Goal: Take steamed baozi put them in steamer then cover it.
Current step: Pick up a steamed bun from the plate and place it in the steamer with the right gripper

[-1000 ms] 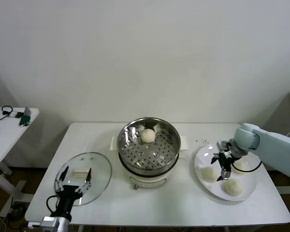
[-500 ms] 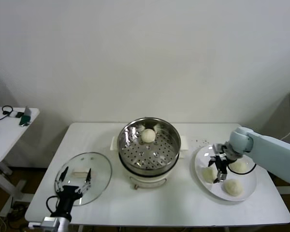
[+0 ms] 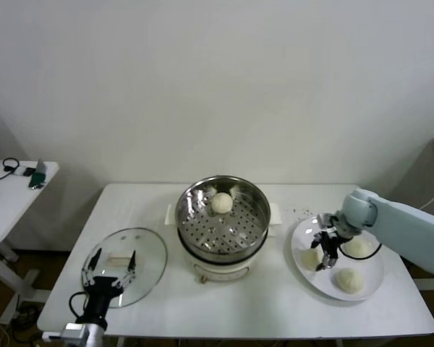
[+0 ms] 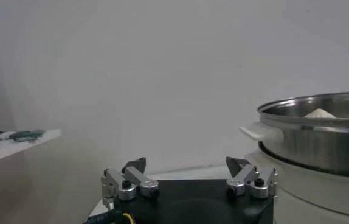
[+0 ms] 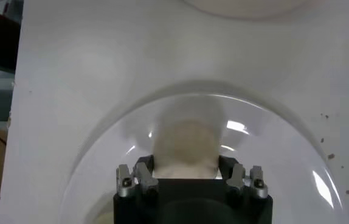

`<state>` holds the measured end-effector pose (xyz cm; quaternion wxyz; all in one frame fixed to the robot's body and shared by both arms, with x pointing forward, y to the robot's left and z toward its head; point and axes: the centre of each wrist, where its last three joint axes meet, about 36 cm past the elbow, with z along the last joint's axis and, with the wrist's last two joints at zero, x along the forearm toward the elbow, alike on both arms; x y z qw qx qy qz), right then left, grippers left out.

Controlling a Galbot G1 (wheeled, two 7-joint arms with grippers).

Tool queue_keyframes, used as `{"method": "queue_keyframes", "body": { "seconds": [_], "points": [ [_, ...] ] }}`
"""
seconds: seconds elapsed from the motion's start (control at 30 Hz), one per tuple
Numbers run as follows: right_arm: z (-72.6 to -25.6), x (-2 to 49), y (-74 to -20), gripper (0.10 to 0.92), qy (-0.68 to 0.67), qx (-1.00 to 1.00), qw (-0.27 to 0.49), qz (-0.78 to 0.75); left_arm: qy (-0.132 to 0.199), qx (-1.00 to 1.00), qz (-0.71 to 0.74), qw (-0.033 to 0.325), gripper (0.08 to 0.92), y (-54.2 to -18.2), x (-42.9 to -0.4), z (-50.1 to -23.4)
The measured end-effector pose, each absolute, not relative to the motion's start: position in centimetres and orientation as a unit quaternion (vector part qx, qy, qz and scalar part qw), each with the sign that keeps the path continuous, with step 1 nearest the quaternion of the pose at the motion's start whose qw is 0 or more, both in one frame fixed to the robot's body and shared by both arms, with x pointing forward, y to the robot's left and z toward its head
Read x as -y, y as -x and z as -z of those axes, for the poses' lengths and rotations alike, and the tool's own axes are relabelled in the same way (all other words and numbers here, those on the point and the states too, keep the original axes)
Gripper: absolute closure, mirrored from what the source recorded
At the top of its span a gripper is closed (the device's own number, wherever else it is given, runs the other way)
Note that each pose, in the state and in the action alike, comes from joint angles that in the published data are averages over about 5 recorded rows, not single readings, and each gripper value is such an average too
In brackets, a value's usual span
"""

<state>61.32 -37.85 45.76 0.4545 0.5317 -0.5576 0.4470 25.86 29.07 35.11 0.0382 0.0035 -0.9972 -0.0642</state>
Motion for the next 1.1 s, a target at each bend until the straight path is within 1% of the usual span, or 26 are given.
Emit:
{"method": "queue_keyframes", "body": {
  "seconds": [0.13,0.23,0.4,0.53,0.67,0.8,0.93,1.1],
  "points": [
    [-48.0,38.3,-62.0,0.335,-0.527,0.572,0.45,-0.439,-0.004,0.997,0.063,0.036,0.177,-26.0,-29.0,-35.3],
    [-50.7,38.4,-63.0,0.333,-0.523,0.583,0.443,-0.436,-0.004,0.998,0.061,0.034,0.177,-26.1,-28.9,-35.4],
    [-56.8,37.9,-65.2,0.327,-0.516,0.602,0.424,-0.438,0.0,0.998,0.057,0.034,0.177,-26.2,-28.5,-35.3],
    [-62.1,36.4,-66.9,0.327,-0.513,0.614,0.406,-0.441,0.001,0.998,0.051,0.035,0.177,-26.3,-28.1,-35.2],
    [-67.1,33.5,-68.1,0.327,-0.517,0.623,0.382,-0.446,0.001,0.998,0.046,0.033,0.177,-26.5,-27.7,-35.2],
    [-70.5,29.7,-68.9,0.327,-0.528,0.623,0.36,-0.451,0.002,0.999,0.044,0.029,0.177,-26.8,-27.5,-35.6],
    [-72.5,25.3,-69.4,0.327,-0.539,0.618,0.344,-0.457,0.005,0.999,0.045,0.026,0.177,-26.9,-27.5,-35.8],
    [-73.1,19.8,-69.8,0.327,-0.552,0.605,0.334,-0.468,0.006,0.999,0.043,0.022,0.177,-27.0,-27.3,-36.0]
  ]
}}
